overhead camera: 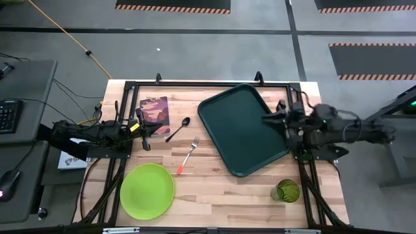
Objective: Pick and place plate/cup/fork/spoon on tray
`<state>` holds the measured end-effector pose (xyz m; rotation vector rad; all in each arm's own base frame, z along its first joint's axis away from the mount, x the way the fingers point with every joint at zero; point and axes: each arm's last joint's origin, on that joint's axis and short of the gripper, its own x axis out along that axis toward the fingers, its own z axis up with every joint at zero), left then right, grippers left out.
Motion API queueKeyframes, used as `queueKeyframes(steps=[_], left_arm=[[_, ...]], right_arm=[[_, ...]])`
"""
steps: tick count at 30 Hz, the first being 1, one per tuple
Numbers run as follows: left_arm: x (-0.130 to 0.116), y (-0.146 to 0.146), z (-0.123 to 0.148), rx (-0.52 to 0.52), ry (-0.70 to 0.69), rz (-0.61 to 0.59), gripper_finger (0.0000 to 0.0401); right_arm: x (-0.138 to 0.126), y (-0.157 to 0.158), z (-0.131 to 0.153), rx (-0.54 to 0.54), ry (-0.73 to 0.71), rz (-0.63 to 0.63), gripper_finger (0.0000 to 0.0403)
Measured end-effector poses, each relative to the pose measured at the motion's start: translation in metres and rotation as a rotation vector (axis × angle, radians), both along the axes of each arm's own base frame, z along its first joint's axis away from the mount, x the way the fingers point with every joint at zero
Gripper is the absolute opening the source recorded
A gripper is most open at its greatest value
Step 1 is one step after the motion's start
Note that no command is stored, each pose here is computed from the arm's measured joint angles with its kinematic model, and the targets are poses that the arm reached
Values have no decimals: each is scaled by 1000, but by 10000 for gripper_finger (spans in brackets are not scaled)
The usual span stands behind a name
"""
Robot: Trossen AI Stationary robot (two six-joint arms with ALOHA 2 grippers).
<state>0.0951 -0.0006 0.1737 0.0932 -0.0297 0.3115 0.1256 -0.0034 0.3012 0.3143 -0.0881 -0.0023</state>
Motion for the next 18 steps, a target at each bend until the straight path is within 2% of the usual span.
queueKeyframes(steps=[3, 7, 9, 13, 18], left_arm=[[0, 0, 0, 0, 0, 0, 5], [0, 0, 0, 0, 0, 0, 5], [0, 0, 0, 0, 0, 0, 5], [0, 0, 0, 0, 0, 0, 5], [0, 0, 0, 0, 0, 0, 5]], right_arm=[[8, 6, 30, 65, 377, 74, 115], [13, 20, 49, 304, 871, 141, 150], [16, 31, 53, 404, 1046, 134, 159], [18, 58, 54, 521, 1253, 104, 162], [13, 96, 49, 577, 1359, 60, 162]])
